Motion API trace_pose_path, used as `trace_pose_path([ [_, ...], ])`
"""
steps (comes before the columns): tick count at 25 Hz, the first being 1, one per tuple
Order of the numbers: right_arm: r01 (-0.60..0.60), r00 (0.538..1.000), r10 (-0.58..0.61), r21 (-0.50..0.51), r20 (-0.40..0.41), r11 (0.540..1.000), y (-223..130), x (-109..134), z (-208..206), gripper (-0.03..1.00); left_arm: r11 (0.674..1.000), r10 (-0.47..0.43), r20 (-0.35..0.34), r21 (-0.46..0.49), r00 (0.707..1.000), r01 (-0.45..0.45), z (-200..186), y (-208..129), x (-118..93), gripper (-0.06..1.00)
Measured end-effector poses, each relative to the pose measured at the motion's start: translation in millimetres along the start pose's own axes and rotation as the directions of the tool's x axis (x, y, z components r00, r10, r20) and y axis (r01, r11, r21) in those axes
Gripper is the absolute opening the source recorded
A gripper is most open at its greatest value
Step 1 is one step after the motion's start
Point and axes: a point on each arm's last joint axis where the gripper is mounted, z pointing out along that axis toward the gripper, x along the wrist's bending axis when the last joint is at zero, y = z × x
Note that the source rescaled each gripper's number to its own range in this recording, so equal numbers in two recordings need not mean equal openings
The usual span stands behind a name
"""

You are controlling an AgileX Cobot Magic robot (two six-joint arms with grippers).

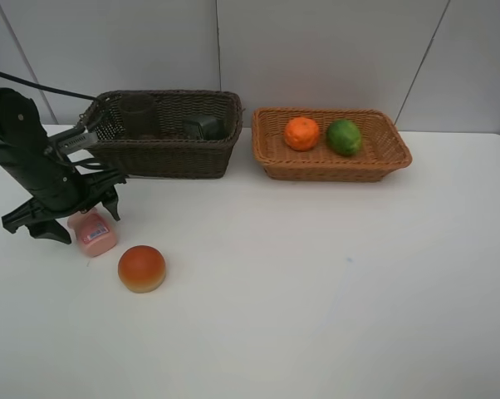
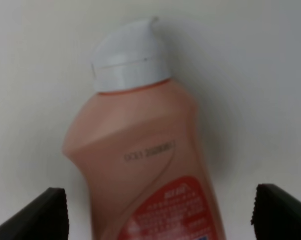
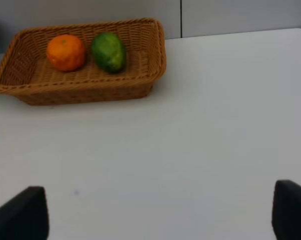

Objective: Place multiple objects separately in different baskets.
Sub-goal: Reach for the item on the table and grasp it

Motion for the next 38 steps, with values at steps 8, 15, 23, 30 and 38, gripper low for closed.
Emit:
trace_pose_path([
  [8,0.0,1.0,0.0,0.0,0.001,1.0,0,0,0,0.96,1.0,-0.002,-0.006,0.007,1.0,0.002,9,0,0,0.95],
  [15,0.0,1.0,0.0,0.0,0.001,1.0,0,0,0,0.96,1.0,-0.002,0.002,-0.002,1.0,0.002,12,1,0,0.95],
  [23,0.0,1.0,0.0,0.0,0.001,1.0,0,0,0,0.96,1.0,-0.002,0.002,-0.002,1.0,0.002,12,1,0,0.95],
  [30,0.0,1.0,0.0,0.0,0.0,1.0,0,0,0,0.96,1.0,-0.007,0.003,0.0,1.0,0.007,12,0,0,0.93],
  [38,0.0,1.0,0.0,0.0,0.0,1.0,0,0,0,0.96,0.999,-0.023,-0.01,0.026,1.0,0.023,12,-2,1,0.67],
])
